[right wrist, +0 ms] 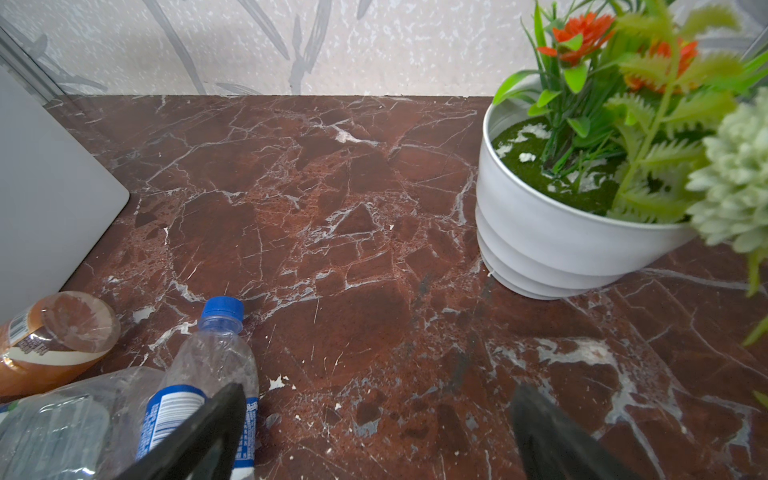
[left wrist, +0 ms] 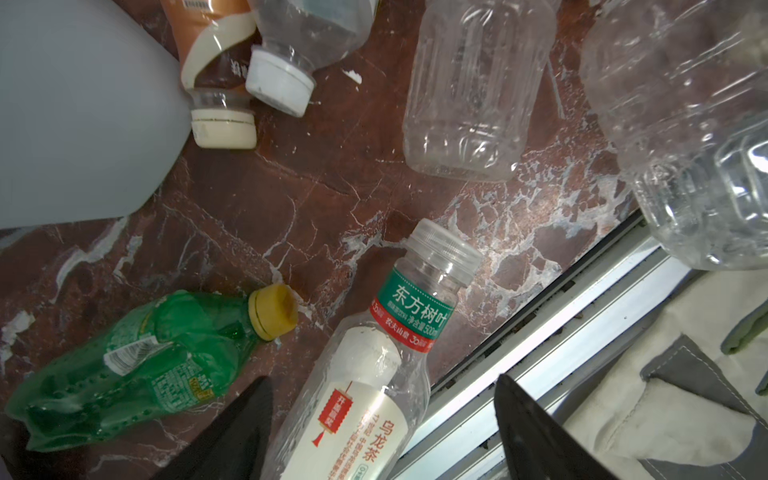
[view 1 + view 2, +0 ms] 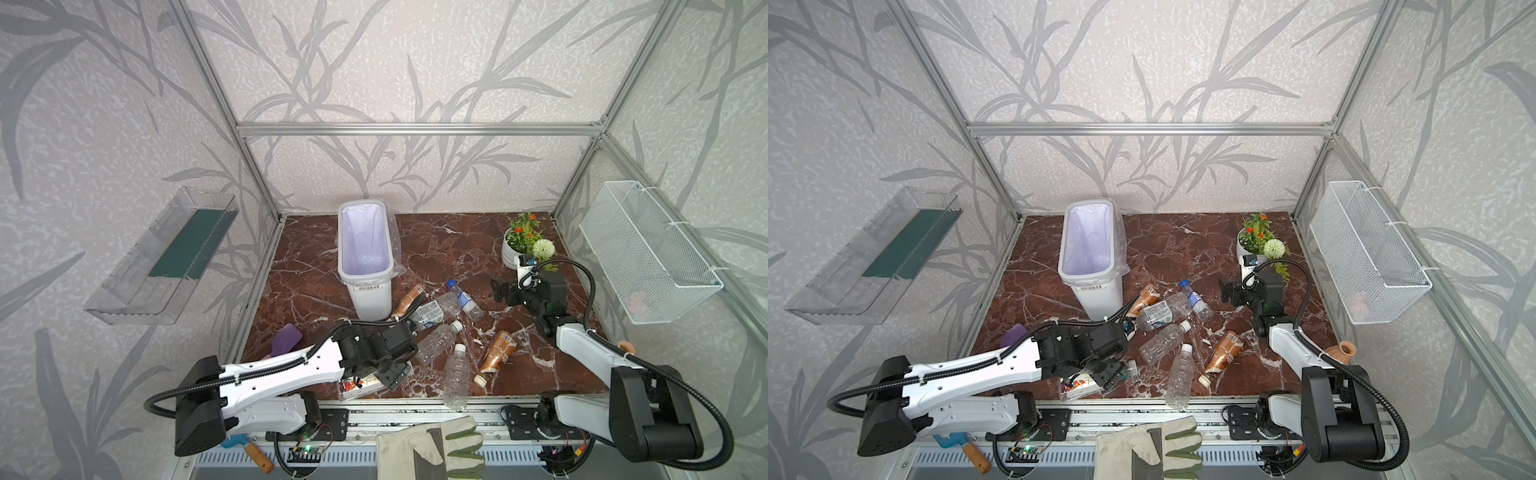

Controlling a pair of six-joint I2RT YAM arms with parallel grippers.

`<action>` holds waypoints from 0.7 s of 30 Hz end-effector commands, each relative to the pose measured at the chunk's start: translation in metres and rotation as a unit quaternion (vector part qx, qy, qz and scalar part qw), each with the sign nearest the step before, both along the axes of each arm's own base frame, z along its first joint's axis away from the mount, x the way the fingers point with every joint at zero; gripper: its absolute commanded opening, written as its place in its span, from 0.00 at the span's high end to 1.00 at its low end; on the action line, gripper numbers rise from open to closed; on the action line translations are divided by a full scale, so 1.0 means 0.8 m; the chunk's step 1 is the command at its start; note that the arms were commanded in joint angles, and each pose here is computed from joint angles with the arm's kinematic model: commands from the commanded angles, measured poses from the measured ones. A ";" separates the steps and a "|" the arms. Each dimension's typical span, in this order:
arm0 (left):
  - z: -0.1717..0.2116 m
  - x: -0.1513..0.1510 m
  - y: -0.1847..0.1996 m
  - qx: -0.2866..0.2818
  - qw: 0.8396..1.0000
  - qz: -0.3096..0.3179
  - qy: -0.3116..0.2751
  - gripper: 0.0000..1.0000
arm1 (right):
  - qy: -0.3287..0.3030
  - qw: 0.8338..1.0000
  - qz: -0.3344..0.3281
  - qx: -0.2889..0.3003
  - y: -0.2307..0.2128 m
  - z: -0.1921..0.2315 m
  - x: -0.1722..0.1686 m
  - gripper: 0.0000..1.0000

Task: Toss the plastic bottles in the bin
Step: 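Lower the left gripper and close it on the green-labelled bottle's neck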

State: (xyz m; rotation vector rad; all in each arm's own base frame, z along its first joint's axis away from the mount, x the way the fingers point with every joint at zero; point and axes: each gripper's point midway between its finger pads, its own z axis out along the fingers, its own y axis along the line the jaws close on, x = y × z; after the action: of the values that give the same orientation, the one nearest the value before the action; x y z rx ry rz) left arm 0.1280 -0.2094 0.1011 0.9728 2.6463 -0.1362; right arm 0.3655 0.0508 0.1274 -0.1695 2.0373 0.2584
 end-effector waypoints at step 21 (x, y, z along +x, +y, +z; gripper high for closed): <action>-0.044 -0.018 0.029 0.069 0.993 0.079 0.054 0.08 | 0.011 1.000 0.011 -0.001 0.004 0.000 0.005 0.01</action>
State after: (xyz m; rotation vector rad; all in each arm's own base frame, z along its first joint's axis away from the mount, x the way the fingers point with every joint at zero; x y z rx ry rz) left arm 0.1223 -0.1896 0.0690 0.8506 2.8077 0.0491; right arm 0.3648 0.0521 0.1209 -0.1747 2.0707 0.2683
